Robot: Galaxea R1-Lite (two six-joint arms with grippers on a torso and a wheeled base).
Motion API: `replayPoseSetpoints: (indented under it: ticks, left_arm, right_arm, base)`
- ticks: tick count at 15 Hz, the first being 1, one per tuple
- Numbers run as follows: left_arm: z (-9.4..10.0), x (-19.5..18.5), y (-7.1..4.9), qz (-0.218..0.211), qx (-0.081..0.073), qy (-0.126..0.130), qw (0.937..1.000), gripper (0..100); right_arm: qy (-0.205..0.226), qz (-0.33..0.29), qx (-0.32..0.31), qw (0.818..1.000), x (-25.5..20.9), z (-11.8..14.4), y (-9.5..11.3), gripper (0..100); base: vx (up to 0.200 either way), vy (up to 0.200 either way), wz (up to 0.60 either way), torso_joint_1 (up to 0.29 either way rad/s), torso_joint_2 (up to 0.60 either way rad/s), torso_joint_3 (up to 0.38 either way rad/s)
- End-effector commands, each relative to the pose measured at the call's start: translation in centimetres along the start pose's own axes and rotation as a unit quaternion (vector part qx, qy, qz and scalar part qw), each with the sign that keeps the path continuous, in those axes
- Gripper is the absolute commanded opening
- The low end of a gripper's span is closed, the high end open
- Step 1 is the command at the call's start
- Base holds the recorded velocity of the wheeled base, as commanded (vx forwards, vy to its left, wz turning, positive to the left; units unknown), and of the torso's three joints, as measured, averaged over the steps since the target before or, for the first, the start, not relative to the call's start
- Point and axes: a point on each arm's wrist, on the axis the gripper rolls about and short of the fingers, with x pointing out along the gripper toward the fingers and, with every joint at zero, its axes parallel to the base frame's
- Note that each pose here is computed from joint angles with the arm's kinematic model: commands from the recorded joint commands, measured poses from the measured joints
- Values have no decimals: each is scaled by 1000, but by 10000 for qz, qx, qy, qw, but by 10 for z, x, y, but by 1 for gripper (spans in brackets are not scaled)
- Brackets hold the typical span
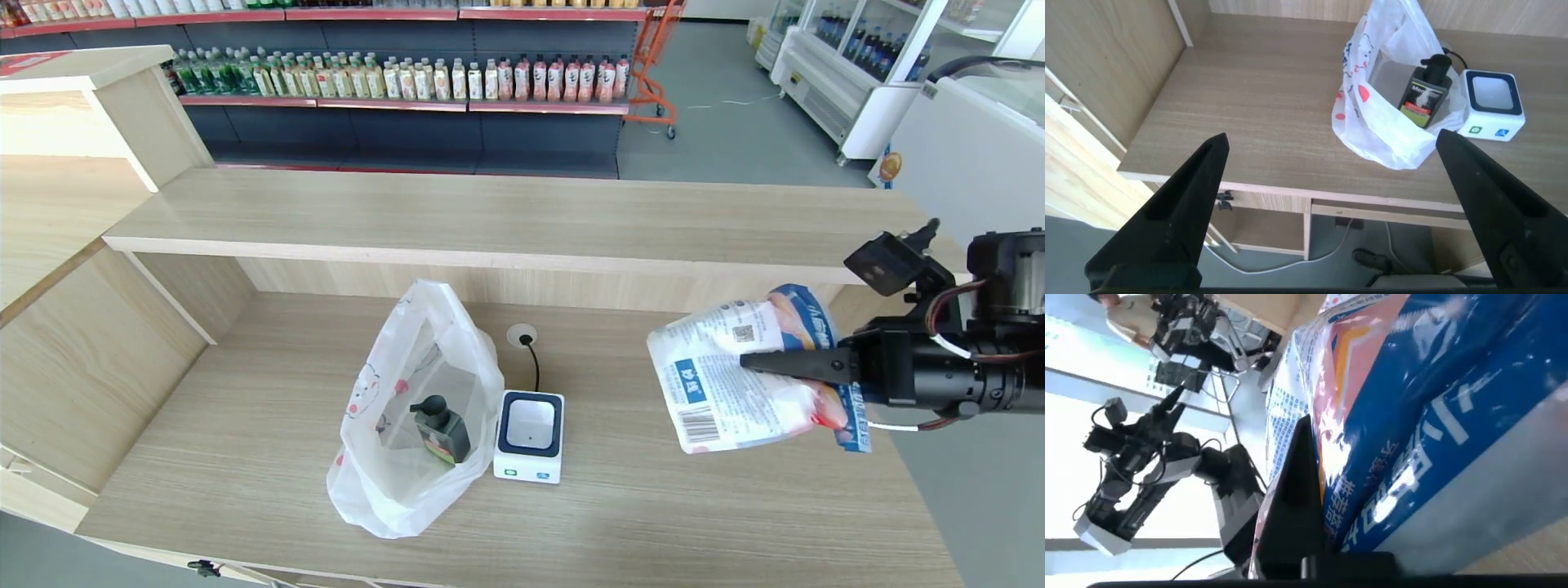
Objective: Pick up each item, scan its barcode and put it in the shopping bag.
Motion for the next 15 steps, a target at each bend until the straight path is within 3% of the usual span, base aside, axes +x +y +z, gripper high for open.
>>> replayPoseSetpoints:
  ticks: [1, 5, 7, 15]
  left_arm:
    - [0, 0, 0, 6, -3, -3, 10000, 100]
    - [0, 0, 0, -2, -3, -3, 10000, 100]
    - [0, 0, 0, -2, -3, -3, 10000, 100]
    - [0, 0, 0, -2, -3, -3, 10000, 100]
  right_arm:
    - [134, 440, -282, 9985, 8, -1, 32, 0]
    - [322, 604, -287, 9972, 22, -8, 39, 0]
    - [471, 337, -229, 9981, 38, -18, 41, 0]
    - [780, 248, -250, 9963, 60, -35, 53, 0]
  base:
    - [0, 0, 0, 0, 0, 0]
    - [0, 0, 0, 0, 0, 0]
    - [0, 0, 0, 0, 0, 0]
    - [0, 0, 0, 0, 0, 0]
